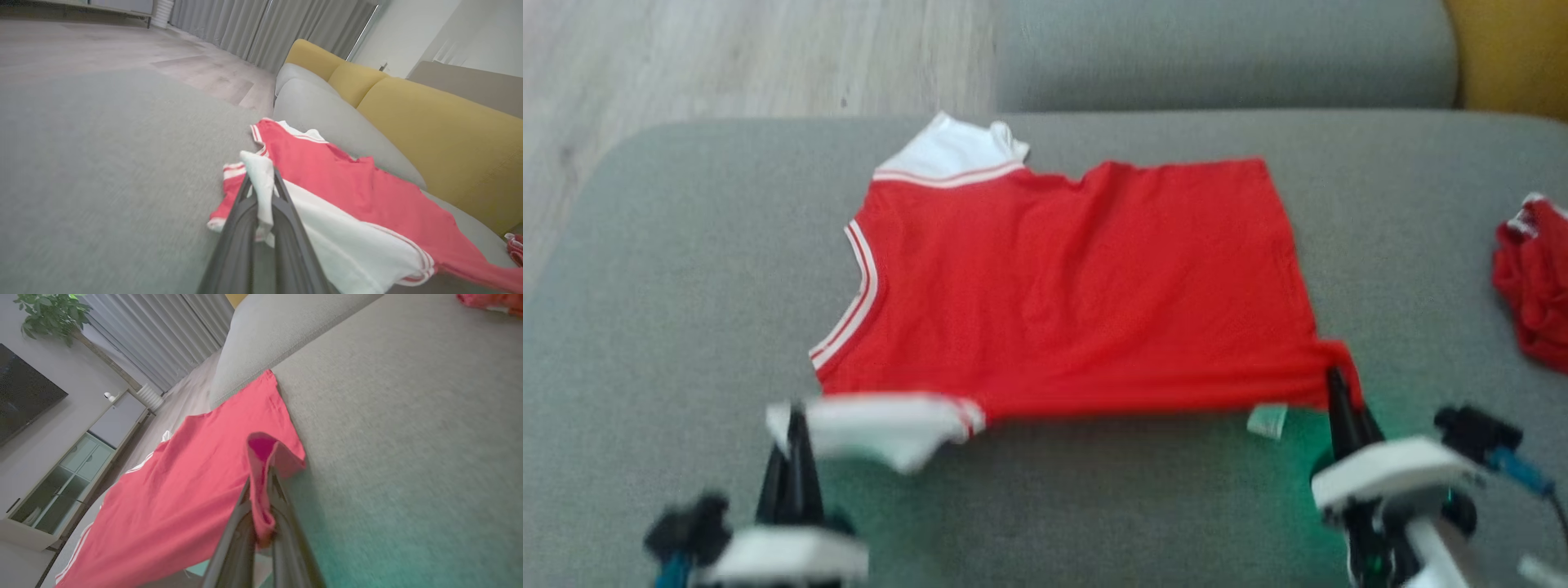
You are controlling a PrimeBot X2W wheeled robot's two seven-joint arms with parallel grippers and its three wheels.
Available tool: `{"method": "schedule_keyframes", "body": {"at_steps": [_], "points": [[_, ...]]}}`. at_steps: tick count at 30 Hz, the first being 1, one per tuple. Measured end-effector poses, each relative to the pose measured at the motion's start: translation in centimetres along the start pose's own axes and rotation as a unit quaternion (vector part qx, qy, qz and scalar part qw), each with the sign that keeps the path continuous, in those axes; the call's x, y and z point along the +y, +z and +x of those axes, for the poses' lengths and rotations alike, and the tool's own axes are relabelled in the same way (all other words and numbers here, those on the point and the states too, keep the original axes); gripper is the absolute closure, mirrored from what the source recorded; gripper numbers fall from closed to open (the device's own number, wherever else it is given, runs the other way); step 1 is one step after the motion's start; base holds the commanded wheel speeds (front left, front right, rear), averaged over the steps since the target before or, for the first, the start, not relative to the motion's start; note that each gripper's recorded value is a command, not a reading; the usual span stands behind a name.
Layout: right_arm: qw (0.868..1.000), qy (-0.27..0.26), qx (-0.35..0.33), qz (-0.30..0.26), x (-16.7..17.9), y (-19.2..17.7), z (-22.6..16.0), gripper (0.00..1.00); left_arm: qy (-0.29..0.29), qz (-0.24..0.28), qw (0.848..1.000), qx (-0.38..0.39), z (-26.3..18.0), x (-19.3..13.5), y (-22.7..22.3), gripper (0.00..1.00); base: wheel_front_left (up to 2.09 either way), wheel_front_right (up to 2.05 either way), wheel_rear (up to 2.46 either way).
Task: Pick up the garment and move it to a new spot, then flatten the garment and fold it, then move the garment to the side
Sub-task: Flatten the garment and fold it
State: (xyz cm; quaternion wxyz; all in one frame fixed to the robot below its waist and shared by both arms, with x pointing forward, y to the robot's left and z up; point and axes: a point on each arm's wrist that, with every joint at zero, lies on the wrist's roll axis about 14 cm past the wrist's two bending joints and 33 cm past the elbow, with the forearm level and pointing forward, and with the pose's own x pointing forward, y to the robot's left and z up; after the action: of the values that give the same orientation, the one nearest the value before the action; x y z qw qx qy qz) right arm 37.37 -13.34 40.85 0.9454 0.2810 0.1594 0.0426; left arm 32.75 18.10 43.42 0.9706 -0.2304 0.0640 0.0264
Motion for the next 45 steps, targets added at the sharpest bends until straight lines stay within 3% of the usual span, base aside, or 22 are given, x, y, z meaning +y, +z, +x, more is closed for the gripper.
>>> {"method": "schedule_keyframes", "body": {"at_steps": [8,22,23,24,25,26,27,33,40,45], "points": [[1.0,0.024,-0.006,-0.001,1.9,3.3,5.2,1.0,-0.064,0.025,0.996,-0.062,7.6,-4.4,5.2,1.0,0.0,0.0,0.0],[1.0,-0.001,0.003,0.024,0.5,3.5,10.9,1.0,-0.079,0.059,0.994,-0.039,15.8,-5.8,4.3,1.0,0.0,0.0,0.0],[1.0,-0.001,0.004,0.022,0.6,3.5,11.2,0.67,-0.076,0.061,0.995,-0.038,16.3,-5.7,4.3,1.0,0.0,0.0,0.0],[1.0,0.0,0.002,0.018,0.6,3.6,11.5,0.02,-0.074,0.063,0.995,-0.035,16.7,-5.6,4.1,1.0,0.0,0.0,0.0],[1.0,0.002,-0.001,0.013,0.7,3.7,11.8,0.0,-0.073,0.067,0.995,-0.032,16.9,-5.5,3.9,0.84,0.0,0.0,0.0],[1.0,0.005,-0.007,0.011,0.9,4.0,12.0,0.0,-0.07,0.067,0.995,-0.03,17.2,-5.3,3.7,0.3,0.0,0.0,0.0],[1.0,0.008,-0.02,0.012,1.2,4.5,12.3,0.0,-0.066,0.065,0.995,-0.028,17.3,-5.1,3.6,0.0,0.0,0.0,0.0],[0.996,0.031,-0.085,-0.006,2.8,7.0,12.7,0.0,-0.035,0.091,0.994,-0.046,16.7,-3.8,4.6,0.0,0.0,0.0,0.0],[0.984,0.018,-0.107,-0.141,1.4,7.9,10.4,0.0,0.01,0.138,0.99,0.001,12.3,-1.0,1.1,0.0,0.0,0.0,0.0],[0.973,0.006,-0.092,-0.213,0.3,6.7,8.1,0.0,0.014,0.169,0.986,0.002,10.8,-1.0,1.0,0.0,0.0,0.0,0.0]]}}
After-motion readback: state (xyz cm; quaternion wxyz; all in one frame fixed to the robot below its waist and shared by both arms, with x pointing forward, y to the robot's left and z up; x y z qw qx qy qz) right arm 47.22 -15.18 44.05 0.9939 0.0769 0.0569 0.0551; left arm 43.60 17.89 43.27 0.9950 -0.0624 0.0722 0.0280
